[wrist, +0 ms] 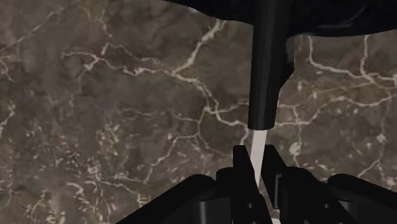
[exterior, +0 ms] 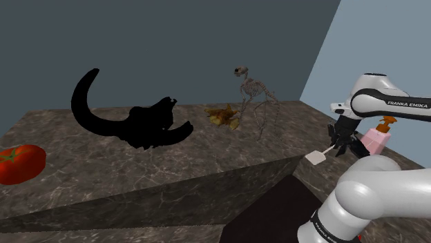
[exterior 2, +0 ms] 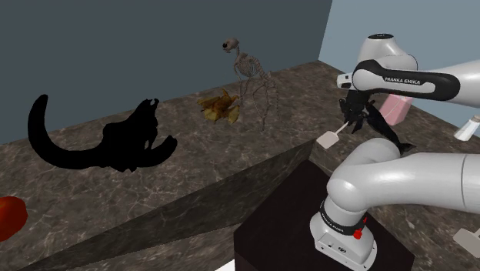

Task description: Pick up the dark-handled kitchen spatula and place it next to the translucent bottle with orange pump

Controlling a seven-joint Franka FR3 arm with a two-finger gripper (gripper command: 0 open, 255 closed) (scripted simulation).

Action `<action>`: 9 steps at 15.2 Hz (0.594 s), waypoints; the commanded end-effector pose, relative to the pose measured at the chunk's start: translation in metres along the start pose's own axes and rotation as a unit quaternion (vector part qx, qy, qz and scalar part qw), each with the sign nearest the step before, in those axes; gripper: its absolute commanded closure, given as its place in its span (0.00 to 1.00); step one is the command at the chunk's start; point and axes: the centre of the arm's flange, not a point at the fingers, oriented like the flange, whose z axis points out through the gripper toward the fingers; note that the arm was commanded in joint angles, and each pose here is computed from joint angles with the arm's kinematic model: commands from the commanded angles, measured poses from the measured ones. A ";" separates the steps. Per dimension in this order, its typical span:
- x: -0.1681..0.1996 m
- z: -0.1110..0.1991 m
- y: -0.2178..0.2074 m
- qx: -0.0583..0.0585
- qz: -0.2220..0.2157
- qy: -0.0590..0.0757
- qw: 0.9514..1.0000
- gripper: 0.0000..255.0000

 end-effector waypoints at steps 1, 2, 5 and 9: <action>0.001 0.011 0.000 0.001 0.000 0.001 1.000 1.00; 0.002 0.016 0.000 0.001 0.000 0.001 1.000 1.00; 0.003 0.032 0.000 0.001 0.000 0.001 1.000 1.00; 0.003 0.038 0.000 0.001 0.000 0.001 1.000 1.00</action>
